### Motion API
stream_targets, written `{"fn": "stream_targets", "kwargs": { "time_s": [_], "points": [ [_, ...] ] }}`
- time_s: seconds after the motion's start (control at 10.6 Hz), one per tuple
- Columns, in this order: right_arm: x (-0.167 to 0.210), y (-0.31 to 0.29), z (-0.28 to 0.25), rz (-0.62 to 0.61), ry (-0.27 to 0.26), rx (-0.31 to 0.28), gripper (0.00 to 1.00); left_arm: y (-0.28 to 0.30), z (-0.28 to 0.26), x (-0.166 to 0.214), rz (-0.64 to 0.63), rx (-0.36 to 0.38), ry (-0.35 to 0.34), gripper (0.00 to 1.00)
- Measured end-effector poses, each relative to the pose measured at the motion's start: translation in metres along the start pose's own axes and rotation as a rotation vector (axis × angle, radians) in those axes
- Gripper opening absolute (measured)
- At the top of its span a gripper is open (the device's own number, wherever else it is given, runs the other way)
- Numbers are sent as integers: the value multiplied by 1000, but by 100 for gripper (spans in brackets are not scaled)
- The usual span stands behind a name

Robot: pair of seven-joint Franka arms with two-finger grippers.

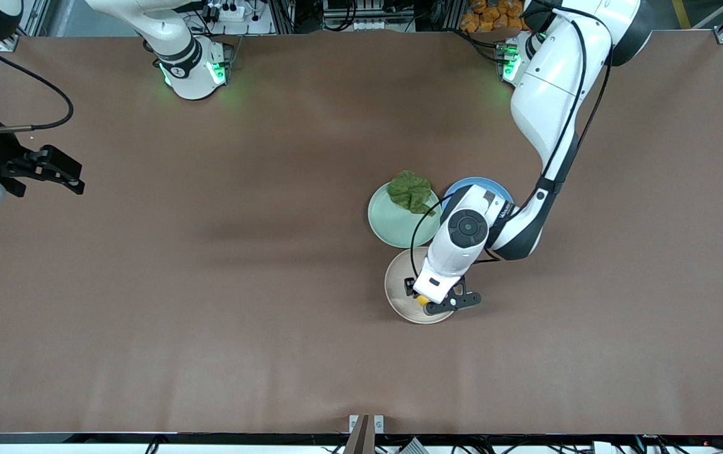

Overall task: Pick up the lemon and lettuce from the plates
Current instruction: 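Lift the lemon with the left gripper while the right gripper reaches the lettuce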

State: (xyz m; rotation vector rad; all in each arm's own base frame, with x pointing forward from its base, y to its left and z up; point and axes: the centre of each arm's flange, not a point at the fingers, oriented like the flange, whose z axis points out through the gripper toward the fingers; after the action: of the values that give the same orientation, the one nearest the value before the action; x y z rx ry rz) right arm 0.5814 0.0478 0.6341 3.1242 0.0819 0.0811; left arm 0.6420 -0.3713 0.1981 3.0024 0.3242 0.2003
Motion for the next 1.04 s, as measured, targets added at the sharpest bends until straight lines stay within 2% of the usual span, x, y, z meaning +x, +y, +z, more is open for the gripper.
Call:
{"fn": "stream_targets", "kwargs": {
  "time_s": [0.38, 0.57, 0.75, 1.04],
  "points": [
    [-1, -26, -1, -31, 2, -13, 100, -6, -18, 19, -24, -9, 29, 67],
    [-2, -41, -1, -26, 2, -12, 100, -26, -45, 40, -62, 15, 28, 67],
    [-4, -67, 1, -36, 6, -9, 100, -45, -70, 45, -82, 42, 18, 67],
    [6, -103, 41, -75, -61, -21, 100, -96, -99, 37, -60, 83, -6, 67]
  ]
}}
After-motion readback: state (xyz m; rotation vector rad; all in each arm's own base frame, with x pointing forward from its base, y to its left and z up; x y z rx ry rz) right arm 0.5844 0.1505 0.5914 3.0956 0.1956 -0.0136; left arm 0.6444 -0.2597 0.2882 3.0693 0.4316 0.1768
